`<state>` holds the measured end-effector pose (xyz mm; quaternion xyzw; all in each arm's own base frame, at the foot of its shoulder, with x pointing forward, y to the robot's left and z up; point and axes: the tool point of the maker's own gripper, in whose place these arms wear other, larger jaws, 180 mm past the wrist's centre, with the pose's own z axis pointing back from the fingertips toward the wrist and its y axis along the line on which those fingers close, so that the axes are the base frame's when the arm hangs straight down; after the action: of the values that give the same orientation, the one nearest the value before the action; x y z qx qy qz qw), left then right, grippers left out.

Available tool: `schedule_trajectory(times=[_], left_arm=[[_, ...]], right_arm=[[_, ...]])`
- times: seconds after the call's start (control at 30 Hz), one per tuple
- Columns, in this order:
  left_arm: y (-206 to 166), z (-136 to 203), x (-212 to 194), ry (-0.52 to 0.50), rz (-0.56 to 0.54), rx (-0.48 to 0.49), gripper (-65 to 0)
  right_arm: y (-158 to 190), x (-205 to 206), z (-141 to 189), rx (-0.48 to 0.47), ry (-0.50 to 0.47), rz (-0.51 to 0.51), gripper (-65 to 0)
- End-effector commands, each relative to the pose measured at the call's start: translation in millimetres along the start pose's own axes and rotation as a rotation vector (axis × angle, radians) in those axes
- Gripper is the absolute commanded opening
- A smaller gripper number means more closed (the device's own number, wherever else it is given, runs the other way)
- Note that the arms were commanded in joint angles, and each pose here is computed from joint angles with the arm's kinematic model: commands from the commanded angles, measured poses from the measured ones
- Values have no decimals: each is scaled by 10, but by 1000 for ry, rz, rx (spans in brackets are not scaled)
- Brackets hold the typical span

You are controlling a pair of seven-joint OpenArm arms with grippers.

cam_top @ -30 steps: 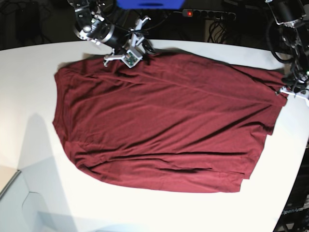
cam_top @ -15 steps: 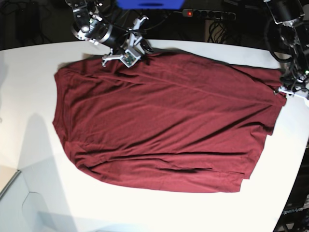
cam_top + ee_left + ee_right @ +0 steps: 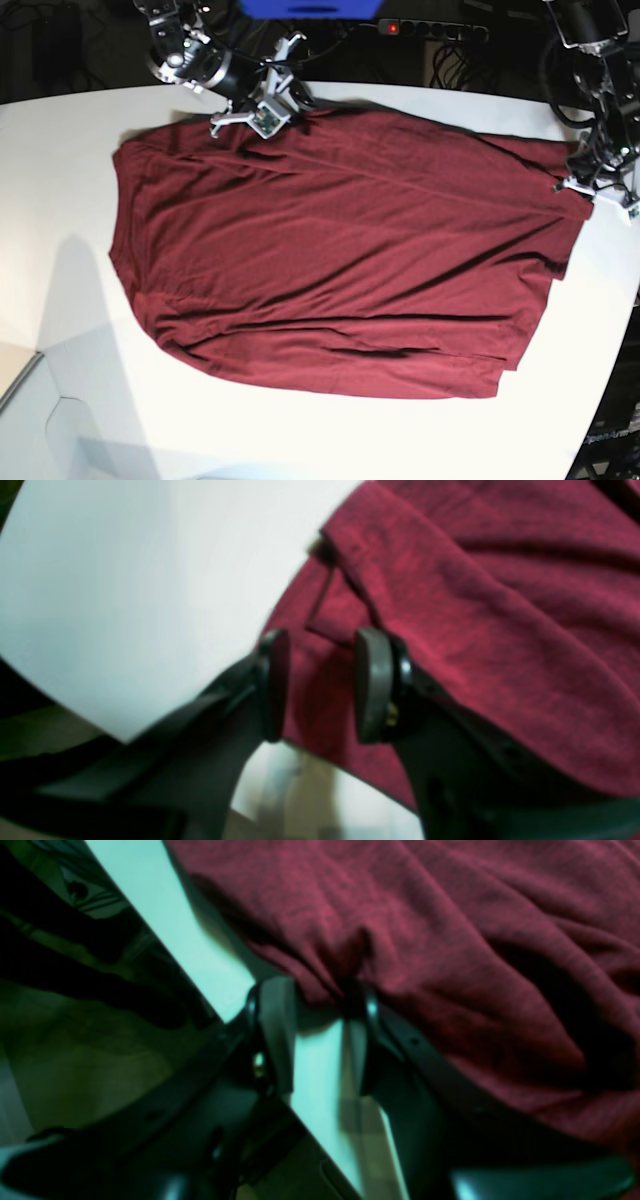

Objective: Layout the t-shirt on the table in an organized manner, then fold the t-shirt properly

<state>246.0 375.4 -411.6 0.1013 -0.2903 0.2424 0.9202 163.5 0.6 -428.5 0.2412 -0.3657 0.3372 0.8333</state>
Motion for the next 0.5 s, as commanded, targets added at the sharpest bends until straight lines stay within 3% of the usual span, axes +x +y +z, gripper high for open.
schedule_trajectory(times=[0.0, 0.17, 0.47], left_arm=[[52, 51, 184, -49, -4, 12, -381], [39, 42, 164, -48, 1, 9, -208], [-106, 3, 96, -39, 22, -18, -201]], right_arm=[[-4, 54, 16, 2, -17, 5, -481], [-7, 50, 19, 2, -16, 6, -481], [-10, 46, 21, 1, -15, 7, -481]])
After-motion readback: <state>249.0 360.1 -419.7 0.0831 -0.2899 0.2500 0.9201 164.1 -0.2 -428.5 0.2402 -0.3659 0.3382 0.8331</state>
